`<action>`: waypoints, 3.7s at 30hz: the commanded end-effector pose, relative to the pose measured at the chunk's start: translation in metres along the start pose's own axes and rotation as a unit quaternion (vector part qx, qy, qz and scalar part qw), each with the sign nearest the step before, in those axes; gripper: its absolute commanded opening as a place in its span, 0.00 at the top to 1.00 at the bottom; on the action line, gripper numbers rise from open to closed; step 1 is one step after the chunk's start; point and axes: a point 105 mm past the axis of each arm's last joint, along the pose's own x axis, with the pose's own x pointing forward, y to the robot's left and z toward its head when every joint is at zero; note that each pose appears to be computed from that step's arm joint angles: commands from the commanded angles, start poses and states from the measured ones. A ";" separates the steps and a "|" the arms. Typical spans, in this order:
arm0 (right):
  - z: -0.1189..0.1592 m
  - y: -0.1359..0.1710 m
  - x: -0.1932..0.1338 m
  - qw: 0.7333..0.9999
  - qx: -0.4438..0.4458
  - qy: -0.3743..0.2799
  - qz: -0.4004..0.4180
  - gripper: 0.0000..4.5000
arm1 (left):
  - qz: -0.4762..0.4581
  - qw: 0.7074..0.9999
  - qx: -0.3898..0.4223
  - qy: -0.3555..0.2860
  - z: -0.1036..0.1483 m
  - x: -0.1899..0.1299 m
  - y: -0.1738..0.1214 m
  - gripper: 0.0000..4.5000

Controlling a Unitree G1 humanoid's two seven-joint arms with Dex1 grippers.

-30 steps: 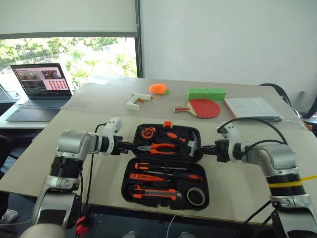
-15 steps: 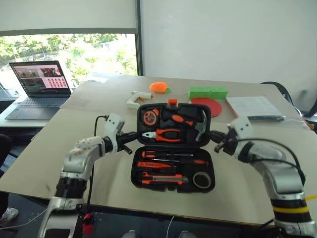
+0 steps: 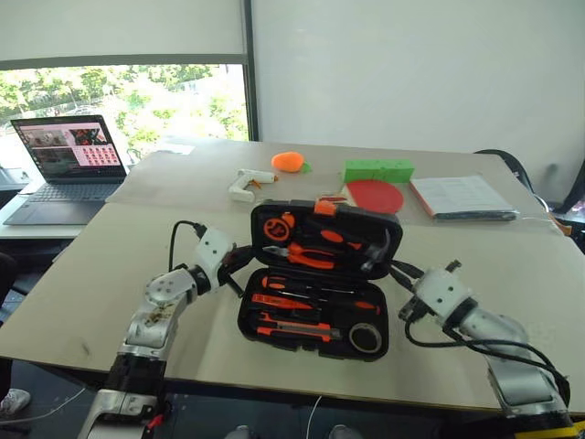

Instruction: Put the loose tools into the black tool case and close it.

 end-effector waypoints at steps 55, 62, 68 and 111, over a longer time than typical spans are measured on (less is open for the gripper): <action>0.031 0.091 -0.040 0.929 0.157 0.066 0.328 1.00 | -0.364 0.915 0.056 0.162 0.003 0.036 -0.013 0.98; 0.019 0.068 -0.033 0.940 0.146 0.079 0.299 1.00 | -0.376 0.902 0.068 0.202 -0.013 0.002 -0.006 0.98; 0.039 0.086 -0.051 0.913 0.187 0.054 0.359 1.00 | -0.297 0.950 0.008 0.093 0.057 0.022 0.023 0.98; 0.054 0.110 0.006 0.914 0.194 0.008 0.356 1.00 | -0.531 0.808 0.177 0.181 0.004 0.023 -0.098 0.98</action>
